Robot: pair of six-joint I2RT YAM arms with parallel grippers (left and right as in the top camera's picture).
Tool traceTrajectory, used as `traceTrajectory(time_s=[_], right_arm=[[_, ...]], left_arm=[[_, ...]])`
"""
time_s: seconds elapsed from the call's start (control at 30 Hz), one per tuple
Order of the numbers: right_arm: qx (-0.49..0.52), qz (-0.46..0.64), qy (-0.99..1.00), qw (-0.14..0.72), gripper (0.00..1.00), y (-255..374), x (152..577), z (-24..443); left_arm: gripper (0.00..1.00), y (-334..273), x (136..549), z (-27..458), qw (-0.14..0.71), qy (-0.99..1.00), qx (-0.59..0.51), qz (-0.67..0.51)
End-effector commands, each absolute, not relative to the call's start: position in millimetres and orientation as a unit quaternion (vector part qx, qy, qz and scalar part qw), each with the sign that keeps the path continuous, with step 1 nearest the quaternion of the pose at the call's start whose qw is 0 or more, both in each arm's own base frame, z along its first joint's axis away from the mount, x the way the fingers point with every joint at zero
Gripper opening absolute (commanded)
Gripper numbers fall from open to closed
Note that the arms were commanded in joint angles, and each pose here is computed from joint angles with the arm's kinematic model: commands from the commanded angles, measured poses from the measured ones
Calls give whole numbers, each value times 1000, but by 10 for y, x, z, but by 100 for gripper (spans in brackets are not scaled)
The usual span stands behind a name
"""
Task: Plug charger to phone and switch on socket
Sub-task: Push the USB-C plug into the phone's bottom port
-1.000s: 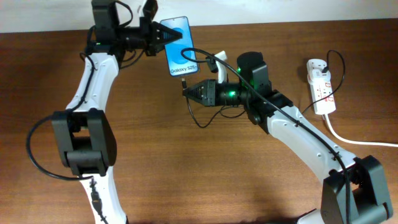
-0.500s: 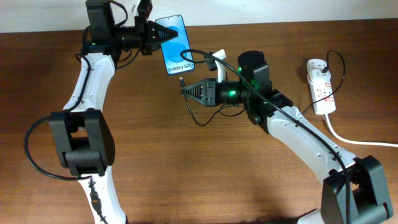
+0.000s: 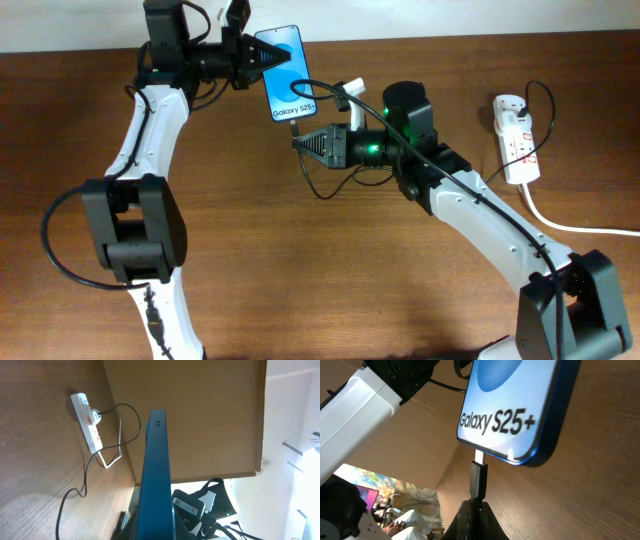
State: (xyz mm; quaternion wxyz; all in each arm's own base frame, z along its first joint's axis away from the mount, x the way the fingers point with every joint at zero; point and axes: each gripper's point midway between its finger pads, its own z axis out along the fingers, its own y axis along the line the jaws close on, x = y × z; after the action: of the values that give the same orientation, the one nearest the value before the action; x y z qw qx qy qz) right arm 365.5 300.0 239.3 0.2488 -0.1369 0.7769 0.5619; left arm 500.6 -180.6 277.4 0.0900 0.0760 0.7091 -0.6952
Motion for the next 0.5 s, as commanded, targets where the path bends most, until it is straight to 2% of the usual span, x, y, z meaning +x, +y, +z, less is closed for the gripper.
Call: traceTrajectory(time_s=[0.0,0.47], right_arm=[[-136,554,777,265,4,2926,3722,2411],[-139,555,773,275,4,2929,3745,2448]], left_arm=[[0,-1803,4960,2821,84,702,92,-701],[0,-1873,4928,2823,85,699,106,-702]])
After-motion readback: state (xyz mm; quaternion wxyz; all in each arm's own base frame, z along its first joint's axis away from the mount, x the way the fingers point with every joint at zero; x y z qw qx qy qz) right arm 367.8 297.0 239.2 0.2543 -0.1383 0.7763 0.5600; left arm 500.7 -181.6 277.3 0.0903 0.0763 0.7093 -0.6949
